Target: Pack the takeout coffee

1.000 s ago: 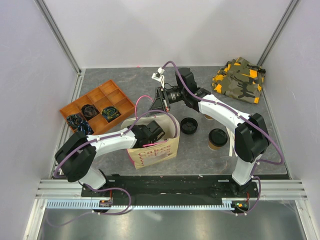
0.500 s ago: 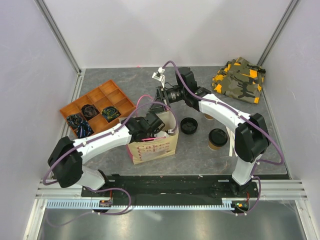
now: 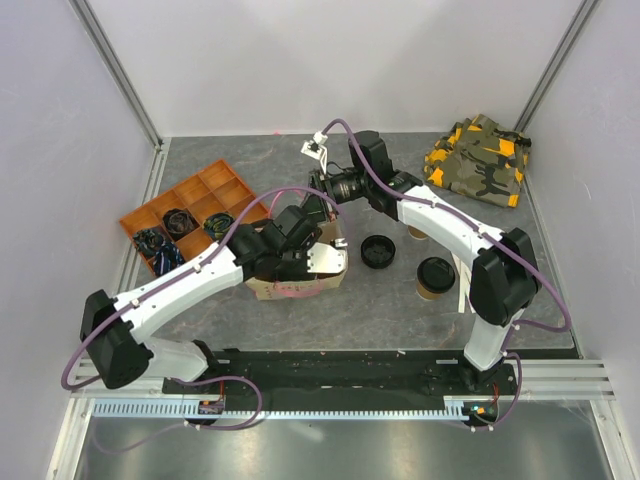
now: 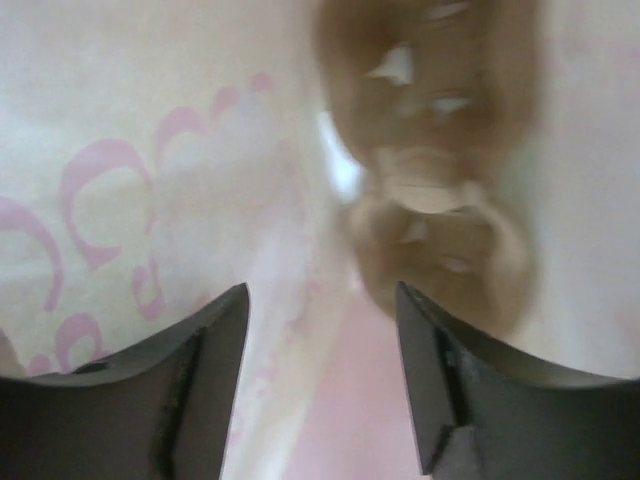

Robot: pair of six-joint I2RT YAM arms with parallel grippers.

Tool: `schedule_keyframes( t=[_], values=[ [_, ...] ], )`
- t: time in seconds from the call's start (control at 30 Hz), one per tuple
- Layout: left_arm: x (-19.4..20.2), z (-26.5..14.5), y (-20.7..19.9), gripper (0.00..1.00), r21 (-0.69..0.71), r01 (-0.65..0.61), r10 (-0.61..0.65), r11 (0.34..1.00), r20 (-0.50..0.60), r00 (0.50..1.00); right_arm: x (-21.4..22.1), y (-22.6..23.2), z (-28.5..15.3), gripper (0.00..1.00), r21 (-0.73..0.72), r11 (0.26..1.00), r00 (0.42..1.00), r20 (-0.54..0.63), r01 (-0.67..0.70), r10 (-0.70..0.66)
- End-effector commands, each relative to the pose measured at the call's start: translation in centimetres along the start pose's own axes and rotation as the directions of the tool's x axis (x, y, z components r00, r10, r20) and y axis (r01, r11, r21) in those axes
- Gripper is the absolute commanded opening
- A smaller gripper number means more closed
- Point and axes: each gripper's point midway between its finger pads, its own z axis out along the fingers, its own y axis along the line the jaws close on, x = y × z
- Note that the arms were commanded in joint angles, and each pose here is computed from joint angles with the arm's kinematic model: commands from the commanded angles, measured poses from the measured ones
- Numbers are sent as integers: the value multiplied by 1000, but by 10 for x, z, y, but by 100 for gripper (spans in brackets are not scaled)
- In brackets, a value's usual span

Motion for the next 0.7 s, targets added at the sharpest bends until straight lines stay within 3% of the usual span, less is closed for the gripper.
schedule_keyframes(
  t=[0.0,0.2,0.37,0.67],
  values=[
    [-19,-50,50,73,-184,125,-96,975,156,983,6,-1,1,2,7,1000,1000,-20,12,-12],
    [-19,-61,48,75,-159,139,-102,977,223,969,8,-8,3,0,16,1000,1000,-26,-2,3],
    [-23,-56,25,69,-86,54,-28,995,277,960,3,-9,4,0,15,999,999,-22,-28,28],
    [-19,-44,-2,62,25,-31,23,999,272,962,-1,-4,4,0,7,999,999,-20,-38,38]
  ],
)
